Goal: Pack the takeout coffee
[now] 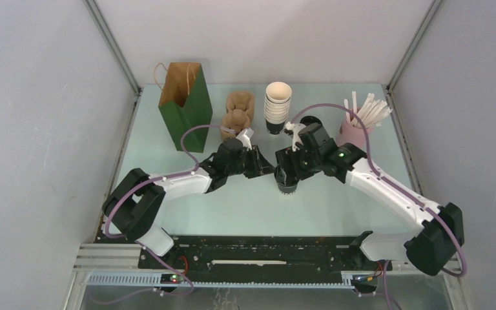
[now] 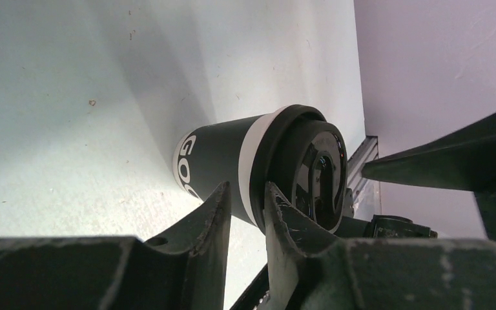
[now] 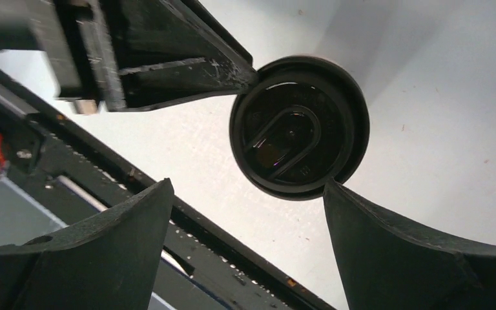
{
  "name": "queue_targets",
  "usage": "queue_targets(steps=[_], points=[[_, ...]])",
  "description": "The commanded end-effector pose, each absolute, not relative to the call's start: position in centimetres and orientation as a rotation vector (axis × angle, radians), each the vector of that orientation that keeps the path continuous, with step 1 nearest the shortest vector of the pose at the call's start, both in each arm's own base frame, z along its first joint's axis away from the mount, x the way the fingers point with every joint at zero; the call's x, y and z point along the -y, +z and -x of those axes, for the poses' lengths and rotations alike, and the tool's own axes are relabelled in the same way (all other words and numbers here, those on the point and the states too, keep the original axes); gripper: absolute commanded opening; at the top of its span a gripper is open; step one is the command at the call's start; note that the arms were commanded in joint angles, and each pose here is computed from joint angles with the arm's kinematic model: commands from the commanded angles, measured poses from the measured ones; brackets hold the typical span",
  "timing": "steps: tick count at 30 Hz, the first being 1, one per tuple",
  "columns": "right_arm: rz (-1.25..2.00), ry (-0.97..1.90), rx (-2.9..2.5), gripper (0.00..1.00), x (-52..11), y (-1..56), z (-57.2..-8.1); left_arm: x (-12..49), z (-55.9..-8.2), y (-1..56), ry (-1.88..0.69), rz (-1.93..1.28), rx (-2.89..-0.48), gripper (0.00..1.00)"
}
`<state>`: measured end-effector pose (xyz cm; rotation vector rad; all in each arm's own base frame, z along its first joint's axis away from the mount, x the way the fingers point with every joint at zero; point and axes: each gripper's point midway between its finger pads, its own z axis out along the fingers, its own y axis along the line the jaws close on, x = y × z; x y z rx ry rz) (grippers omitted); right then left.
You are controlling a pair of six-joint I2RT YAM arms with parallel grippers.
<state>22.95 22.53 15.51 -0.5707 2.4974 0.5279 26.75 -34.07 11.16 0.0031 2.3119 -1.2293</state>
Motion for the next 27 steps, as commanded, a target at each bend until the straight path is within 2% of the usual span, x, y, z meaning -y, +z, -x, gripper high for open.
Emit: queue_targets(steps=[1, 7, 8, 11, 14, 19, 21, 22, 27], points=[[0.471, 0.715, -2.360, 0.95, -22.8, 21.0, -23.7, 31.4, -23.9, 4.4, -0.985, -0.025, -2.557, 0.30], [0.346, 0.812, -2.331, 0.93, -21.2, 21.2, -24.6, 31.8, -24.2, 5.9, -1.003, -0.045, -2.511, 0.30], [0.305, 0.829, -2.335, 0.91, -20.6, 20.8, -24.9, 31.9, -24.2, 6.2, -1.006, -0.050, -2.505, 0.30], [0.147, 1.007, -2.290, 0.76, -19.2, 20.3, -25.6, 32.3, -24.3, 6.8, -1.026, -0.053, -2.493, 0.31], [0.063, 1.200, -2.254, 0.70, -18.5, 19.1, -25.4, 32.9, -24.3, 7.4, -1.037, -0.076, -2.486, 0.31], [-0.014, 1.345, -2.252, 0.57, -17.8, 16.7, -25.5, 33.2, -24.3, 7.2, -1.026, -0.082, -2.494, 0.31], [-0.049, 1.370, -2.242, 0.43, -17.3, 16.1, -25.9, 33.2, -24.2, 7.1, -1.024, -0.084, -2.497, 0.31], [-0.064, 1.377, -2.239, 0.40, -17.1, 15.8, -26.0, 33.2, -24.2, 7.1, -1.023, -0.085, -2.499, 0.31], [-0.113, 1.400, -2.237, 0.38, -16.5, 14.4, -26.8, 33.4, -24.1, 7.0, -1.020, -0.087, -2.504, 0.31]])
